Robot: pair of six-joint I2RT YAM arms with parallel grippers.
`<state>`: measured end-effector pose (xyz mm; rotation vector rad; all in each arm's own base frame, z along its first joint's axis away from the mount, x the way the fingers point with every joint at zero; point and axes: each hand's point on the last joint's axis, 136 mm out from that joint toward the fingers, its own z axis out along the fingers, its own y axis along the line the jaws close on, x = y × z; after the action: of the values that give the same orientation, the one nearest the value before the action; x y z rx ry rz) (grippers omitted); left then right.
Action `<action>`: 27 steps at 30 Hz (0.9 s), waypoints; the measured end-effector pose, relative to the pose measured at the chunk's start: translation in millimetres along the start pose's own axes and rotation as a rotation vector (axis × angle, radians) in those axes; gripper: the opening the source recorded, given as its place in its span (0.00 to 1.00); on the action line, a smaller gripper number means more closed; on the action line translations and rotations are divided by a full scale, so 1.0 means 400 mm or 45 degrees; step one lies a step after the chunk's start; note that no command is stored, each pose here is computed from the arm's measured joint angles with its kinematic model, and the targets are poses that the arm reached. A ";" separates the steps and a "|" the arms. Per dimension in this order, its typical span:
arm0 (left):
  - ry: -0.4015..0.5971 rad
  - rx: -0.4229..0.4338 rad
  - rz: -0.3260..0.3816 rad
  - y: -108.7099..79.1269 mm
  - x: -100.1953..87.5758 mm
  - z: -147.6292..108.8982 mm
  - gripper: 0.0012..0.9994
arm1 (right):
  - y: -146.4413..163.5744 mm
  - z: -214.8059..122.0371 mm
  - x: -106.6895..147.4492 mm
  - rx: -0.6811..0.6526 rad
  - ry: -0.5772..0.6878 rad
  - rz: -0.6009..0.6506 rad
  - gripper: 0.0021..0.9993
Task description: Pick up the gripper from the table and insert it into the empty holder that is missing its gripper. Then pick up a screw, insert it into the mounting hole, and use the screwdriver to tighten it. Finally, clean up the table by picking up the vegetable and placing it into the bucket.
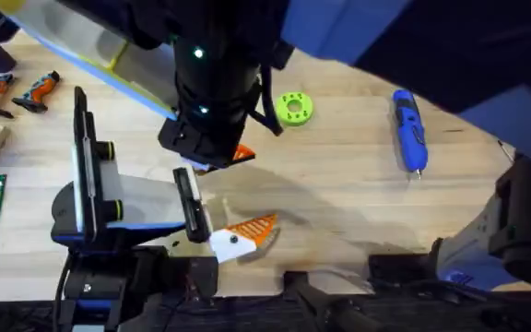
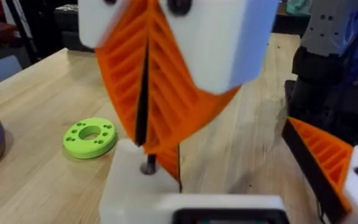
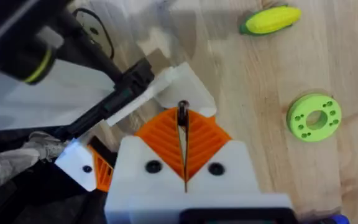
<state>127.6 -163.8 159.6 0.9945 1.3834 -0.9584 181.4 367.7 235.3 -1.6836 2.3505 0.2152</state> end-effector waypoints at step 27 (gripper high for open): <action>0.000 0.000 0.001 0.000 0.000 0.000 0.99 | -0.003 0.012 0.001 0.007 0.016 0.000 0.00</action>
<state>127.6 -163.8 159.6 0.9945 1.3833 -0.9578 183.1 368.3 230.8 -1.6872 2.3582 0.1989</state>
